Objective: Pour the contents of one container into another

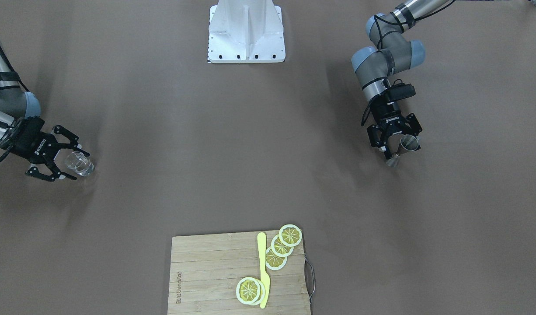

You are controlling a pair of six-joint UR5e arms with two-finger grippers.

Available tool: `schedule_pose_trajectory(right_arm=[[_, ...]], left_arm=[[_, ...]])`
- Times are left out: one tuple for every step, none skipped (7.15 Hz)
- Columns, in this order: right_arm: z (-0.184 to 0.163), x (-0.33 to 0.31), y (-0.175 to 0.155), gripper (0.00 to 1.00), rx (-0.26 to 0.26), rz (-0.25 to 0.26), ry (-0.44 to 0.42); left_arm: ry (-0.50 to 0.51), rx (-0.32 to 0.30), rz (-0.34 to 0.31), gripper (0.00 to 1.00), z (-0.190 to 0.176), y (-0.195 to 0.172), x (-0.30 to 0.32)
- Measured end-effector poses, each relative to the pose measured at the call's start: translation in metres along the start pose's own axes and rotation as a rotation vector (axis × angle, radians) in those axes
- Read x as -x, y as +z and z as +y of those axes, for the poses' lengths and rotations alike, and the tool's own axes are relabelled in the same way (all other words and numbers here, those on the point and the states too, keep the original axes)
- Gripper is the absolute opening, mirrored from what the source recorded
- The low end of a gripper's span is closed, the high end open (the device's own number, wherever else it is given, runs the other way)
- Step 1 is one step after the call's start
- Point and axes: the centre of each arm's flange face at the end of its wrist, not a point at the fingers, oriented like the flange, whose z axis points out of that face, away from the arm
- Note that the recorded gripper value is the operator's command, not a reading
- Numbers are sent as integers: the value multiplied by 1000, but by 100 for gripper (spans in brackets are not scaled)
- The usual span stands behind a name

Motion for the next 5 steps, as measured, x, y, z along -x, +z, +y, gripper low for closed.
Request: schedule_pose_trajectory(right_arm=[[0,0,0,71,0,0,-1],[0,1,1,68,0,-1,-2],[0,2,2,64,1,-2,-2],[0,2,3,58,1,-2,-3],[0,2,3,53,1,-3,-5]], left_arm=[[-1,-6,3,97,1,-1,-3],[1,-8,4,96,4,-1,-4],[7,-8,4,89,7,-1,-5],[11,-6,4,82,10,-1,-4],[11,-4,3,82,12,-1,-4]])
